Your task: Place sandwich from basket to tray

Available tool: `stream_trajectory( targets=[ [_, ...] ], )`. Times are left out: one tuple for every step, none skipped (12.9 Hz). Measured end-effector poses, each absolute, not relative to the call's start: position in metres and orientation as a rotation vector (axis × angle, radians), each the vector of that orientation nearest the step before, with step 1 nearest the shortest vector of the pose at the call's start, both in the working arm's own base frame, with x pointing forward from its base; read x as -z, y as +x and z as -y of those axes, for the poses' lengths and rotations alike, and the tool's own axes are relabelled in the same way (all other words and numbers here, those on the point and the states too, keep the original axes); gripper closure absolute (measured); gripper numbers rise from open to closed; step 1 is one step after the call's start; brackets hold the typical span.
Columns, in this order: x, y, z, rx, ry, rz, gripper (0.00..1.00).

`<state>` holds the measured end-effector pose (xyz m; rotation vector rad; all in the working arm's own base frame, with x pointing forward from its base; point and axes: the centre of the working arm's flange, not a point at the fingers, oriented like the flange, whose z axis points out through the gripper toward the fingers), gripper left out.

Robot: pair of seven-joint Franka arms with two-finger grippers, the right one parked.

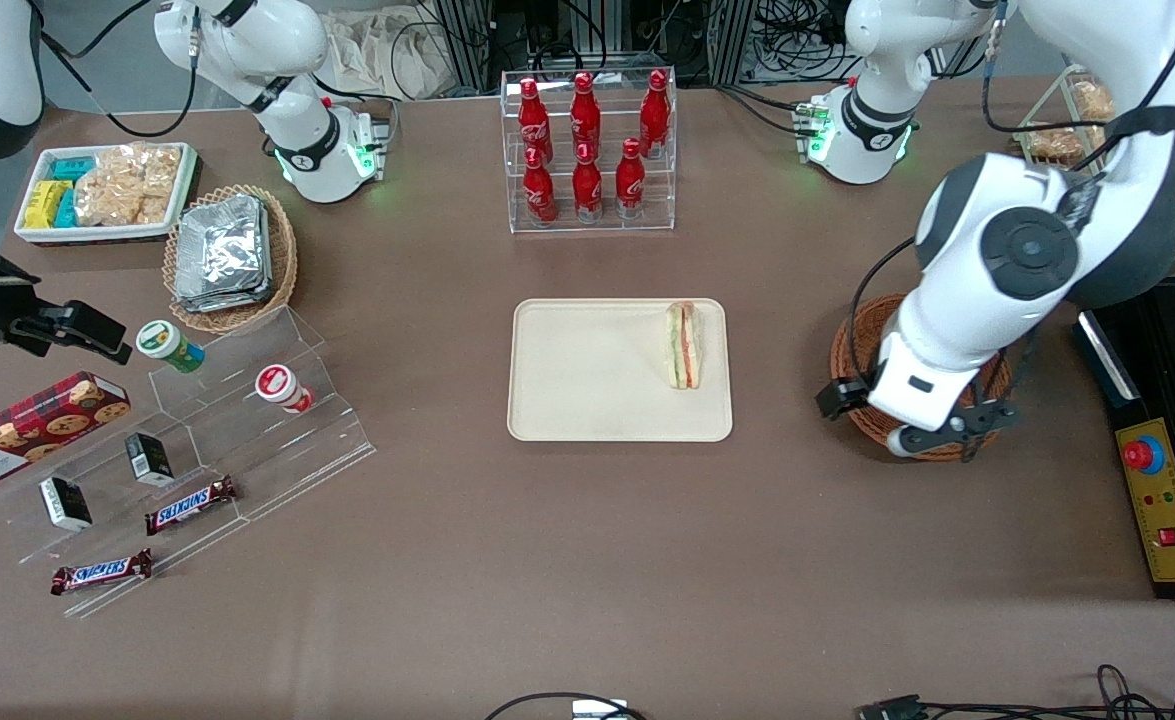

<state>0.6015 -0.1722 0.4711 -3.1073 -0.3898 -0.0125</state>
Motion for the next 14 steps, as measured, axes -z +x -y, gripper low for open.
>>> stream_trajectory(
  targets=[
    [-0.481,0.599,0.158,-0.002,-3.111,0.368,0.0],
    [-0.492,0.595,0.142,-0.013,-3.115,0.341,0.0],
    [-0.503,0.59,0.125,-0.026,-3.112,0.312,0.0],
    [-0.514,0.585,0.106,-0.037,-3.104,0.289,0.0],
    [-0.525,0.581,0.087,-0.043,-3.098,0.269,0.0],
    [-0.537,0.576,0.068,-0.046,-3.099,0.23,0.0],
    [-0.548,0.57,0.052,-0.05,-3.106,0.177,0.0],
    [-0.558,0.564,0.04,-0.049,-3.11,0.13,0.0],
    [-0.568,0.558,0.033,-0.045,-3.11,0.097,0.0],
    [-0.577,0.552,0.03,-0.04,-3.11,0.072,0.0],
    [-0.586,0.546,0.028,-0.035,-3.109,0.041,0.0],
    [-0.593,0.54,0.029,-0.03,-3.108,0.011,0.0],
    [-0.6,0.535,0.032,-0.026,-3.106,-0.008,0.0],
    [-0.605,0.53,0.034,-0.025,-3.105,-0.017,0.0]
  ],
)
